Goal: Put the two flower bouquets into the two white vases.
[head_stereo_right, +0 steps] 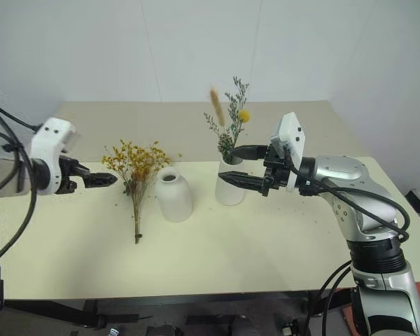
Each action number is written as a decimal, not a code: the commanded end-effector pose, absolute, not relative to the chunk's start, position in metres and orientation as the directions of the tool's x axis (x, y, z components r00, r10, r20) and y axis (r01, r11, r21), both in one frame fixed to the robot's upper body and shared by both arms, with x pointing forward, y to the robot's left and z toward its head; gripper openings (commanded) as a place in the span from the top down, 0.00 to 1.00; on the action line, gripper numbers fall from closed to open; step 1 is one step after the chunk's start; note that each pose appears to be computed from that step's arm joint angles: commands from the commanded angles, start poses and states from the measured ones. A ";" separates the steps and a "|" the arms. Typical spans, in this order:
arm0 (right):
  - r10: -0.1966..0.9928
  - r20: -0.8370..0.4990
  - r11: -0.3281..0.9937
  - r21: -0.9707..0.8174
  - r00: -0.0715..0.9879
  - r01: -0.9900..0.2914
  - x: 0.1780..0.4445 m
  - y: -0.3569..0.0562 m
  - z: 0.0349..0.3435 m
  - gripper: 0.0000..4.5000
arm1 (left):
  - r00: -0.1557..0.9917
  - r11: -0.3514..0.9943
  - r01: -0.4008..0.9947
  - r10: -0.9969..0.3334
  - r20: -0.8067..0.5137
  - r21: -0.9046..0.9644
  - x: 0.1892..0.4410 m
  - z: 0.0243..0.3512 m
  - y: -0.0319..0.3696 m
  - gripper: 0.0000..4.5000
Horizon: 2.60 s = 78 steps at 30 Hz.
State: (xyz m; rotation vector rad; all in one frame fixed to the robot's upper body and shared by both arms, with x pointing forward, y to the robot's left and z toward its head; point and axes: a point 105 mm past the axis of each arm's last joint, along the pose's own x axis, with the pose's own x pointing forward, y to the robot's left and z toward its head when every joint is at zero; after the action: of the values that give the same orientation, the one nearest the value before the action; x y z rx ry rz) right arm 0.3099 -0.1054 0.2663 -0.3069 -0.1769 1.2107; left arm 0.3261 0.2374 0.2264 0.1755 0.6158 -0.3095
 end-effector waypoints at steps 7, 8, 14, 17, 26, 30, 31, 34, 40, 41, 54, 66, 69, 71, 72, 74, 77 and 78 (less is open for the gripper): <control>0.940 -0.019 0.301 -0.424 0.340 -0.854 0.297 -0.107 0.292 0.20 | 0.710 0.950 0.311 -0.254 -0.657 -0.031 0.343 0.192 0.216 0.00; 0.940 -0.018 0.301 -0.424 0.341 -0.854 0.297 -0.107 0.292 0.20 | 0.710 0.953 0.303 -0.245 -0.661 -0.028 0.345 0.191 0.216 0.00; 0.936 -0.017 0.312 -0.419 0.351 -0.853 0.293 -0.107 0.291 0.20 | 0.676 0.954 0.296 -0.242 -0.696 -0.044 0.350 0.178 0.207 0.00; 0.935 -0.012 0.317 -0.418 0.355 -0.851 0.292 -0.106 0.291 0.20 | 0.649 0.952 0.299 -0.256 -0.716 -0.069 0.352 0.168 0.199 0.00; 0.936 -0.004 0.320 -0.413 0.353 -0.853 0.289 -0.102 0.292 0.20 | 0.619 0.958 0.265 -0.254 -0.743 -0.106 0.352 0.142 0.187 0.00; 0.938 0.005 0.318 -0.405 0.346 -0.857 0.287 -0.100 0.293 0.20 | 0.619 0.963 0.248 -0.238 -0.749 -0.101 0.353 0.139 0.188 0.00; 0.939 0.007 0.317 -0.405 0.343 -0.858 0.287 -0.100 0.294 0.20 | 0.618 0.967 0.238 -0.227 -0.753 -0.096 0.354 0.138 0.188 0.00; 0.941 0.017 0.315 -0.397 0.337 -0.862 0.286 -0.100 0.296 0.20 | 0.613 0.973 0.209 -0.204 -0.764 -0.092 0.355 0.131 0.190 0.13; 0.940 0.017 0.323 -0.367 0.341 -0.872 0.288 -0.097 0.297 0.20 | 0.619 0.978 0.187 -0.193 -0.761 -0.096 0.355 0.127 0.190 0.54; 0.939 0.013 0.324 -0.365 0.343 -0.873 0.289 -0.097 0.296 0.20 | 0.624 0.978 0.184 -0.191 -0.758 -0.095 0.355 0.128 0.191 0.62; 0.946 -0.058 0.281 -0.340 0.319 -0.897 0.291 -0.095 0.283 0.20 | 0.707 0.993 0.111 -0.113 -0.699 -0.048 0.367 0.156 0.206 1.00; 0.958 -0.121 0.202 -0.356 0.259 -0.913 0.284 -0.076 0.272 0.20 | 0.930 0.928 0.310 -0.341 -0.138 -0.206 0.383 0.305 0.186 1.00; 0.952 -0.142 0.203 -0.363 0.270 -0.909 0.287 -0.074 0.269 0.20 | 0.874 0.865 0.472 -0.484 -0.037 -0.169 0.377 0.316 0.162 1.00; 0.947 -0.154 0.208 -0.370 0.280 -0.906 0.289 -0.074 0.267 0.20 | 0.819 0.808 0.571 -0.573 0.030 -0.144 0.372 0.323 0.150 1.00; 0.945 -0.158 0.211 -0.371 0.286 -0.904 0.290 -0.073 0.267 0.20 | 0.799 0.788 0.600 -0.599 0.049 -0.136 0.370 0.325 0.148 1.00; 0.940 -0.169 0.218 -0.370 0.296 -0.903 0.290 -0.073 0.264 0.20 | 0.761 0.751 0.649 -0.641 0.099 -0.123 0.369 0.330 0.144 1.00; 0.928 -0.191 0.232 -0.371 0.319 -0.899 0.291 -0.073 0.260 0.20 | 0.711 0.703 0.703 -0.687 0.151 -0.108 0.367 0.335 0.139 1.00; 0.925 -0.196 0.237 -0.371 0.325 -0.898 0.291 -0.073 0.259 0.20 | 0.692 0.685 0.720 -0.702 0.168 -0.109 0.366 0.337 0.137 1.00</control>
State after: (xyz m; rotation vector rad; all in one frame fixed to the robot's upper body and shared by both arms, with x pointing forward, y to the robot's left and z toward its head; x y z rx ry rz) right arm 0.2952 -0.0748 0.2524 -0.4166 -0.0446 1.2650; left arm 0.3719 0.1392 0.3228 -0.1664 -0.0373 -0.7421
